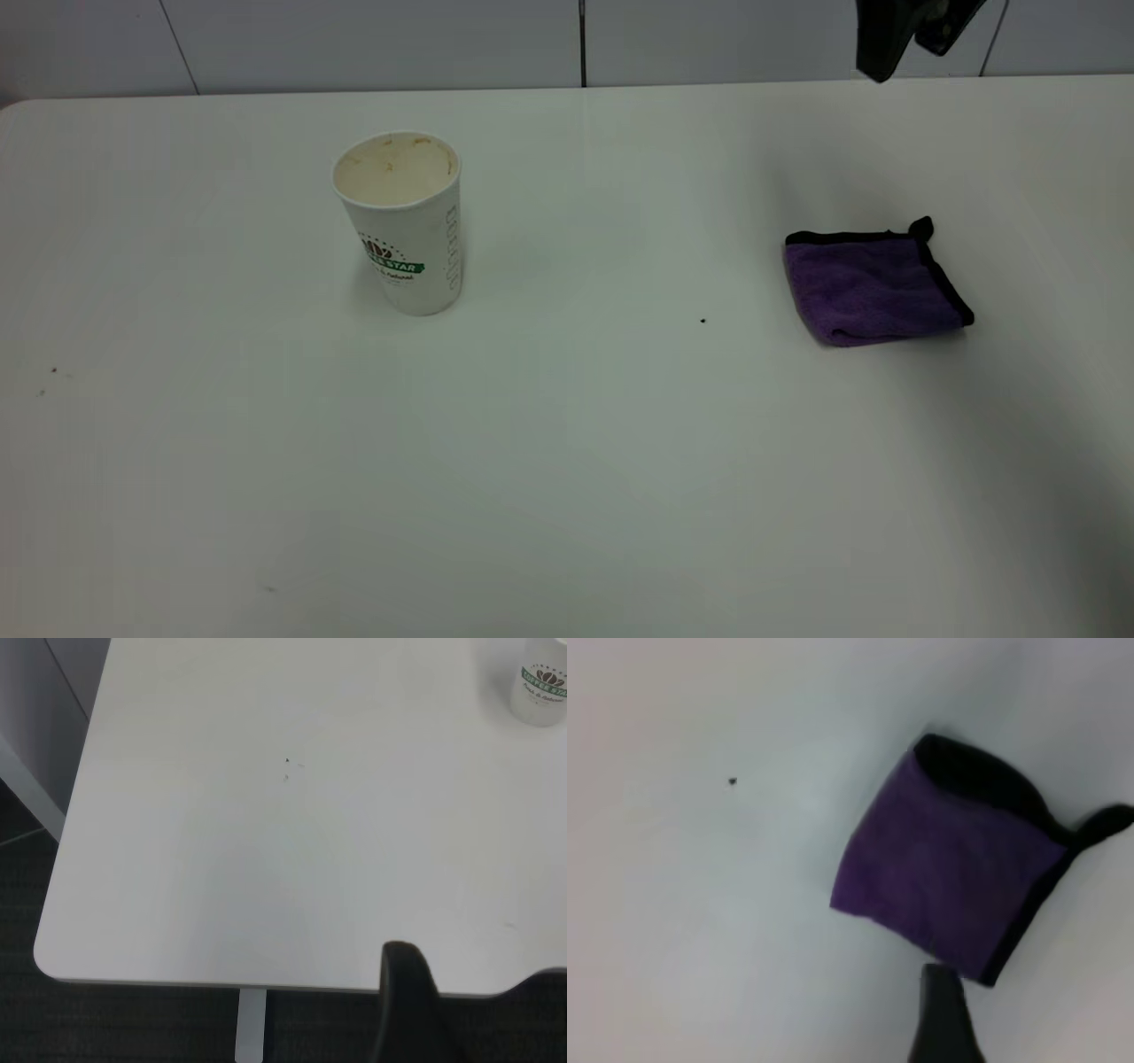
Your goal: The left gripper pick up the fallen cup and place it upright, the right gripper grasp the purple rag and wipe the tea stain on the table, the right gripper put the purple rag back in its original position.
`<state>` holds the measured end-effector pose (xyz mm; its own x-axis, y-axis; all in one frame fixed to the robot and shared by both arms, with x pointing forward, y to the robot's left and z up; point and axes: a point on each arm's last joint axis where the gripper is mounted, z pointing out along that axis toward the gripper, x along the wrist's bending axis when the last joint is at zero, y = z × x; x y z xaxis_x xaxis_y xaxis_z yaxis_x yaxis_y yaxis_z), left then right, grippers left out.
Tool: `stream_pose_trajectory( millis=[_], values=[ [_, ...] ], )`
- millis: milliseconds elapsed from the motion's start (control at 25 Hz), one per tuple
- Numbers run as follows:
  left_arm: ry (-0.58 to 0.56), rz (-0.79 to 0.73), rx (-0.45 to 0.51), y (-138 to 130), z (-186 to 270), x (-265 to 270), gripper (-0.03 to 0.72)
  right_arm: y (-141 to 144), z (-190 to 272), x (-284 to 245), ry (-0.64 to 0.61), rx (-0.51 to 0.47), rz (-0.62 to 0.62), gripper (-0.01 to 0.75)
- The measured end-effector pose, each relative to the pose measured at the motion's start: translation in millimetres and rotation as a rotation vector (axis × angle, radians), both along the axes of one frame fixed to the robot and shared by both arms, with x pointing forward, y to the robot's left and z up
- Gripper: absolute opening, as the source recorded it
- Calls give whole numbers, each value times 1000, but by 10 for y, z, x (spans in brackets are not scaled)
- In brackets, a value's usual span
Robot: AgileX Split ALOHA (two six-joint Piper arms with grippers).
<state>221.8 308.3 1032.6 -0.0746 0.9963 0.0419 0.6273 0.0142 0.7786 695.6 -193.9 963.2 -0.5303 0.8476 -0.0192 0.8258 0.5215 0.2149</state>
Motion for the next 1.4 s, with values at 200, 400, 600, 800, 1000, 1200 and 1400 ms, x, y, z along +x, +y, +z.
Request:
stream_pose_trajectory(
  millis=[200,400,600,800,1000,1200,1400],
  values=[
    [0,0,0,0,0,0,457,-35,377,-181,39,4,-37,576],
    [0,0,0,0,0,0,457,-47,745,-416,9,70,-98,576],
    [0,0,0,0,0,0,457,-147,1105,-922,-14,92,-115,576],
    [0,0,0,0,0,0,457,-307,1205,-1659,16,86,-124,576],
    [0,0,0,0,0,0,457,-455,1072,-2342,67,81,-166,576],
    [0,-1,1,0,0,0,457,-596,908,-2979,65,89,-214,576],
    [0,-1,1,0,0,0,457,-712,688,-3503,-9,115,-226,576]
  ],
)
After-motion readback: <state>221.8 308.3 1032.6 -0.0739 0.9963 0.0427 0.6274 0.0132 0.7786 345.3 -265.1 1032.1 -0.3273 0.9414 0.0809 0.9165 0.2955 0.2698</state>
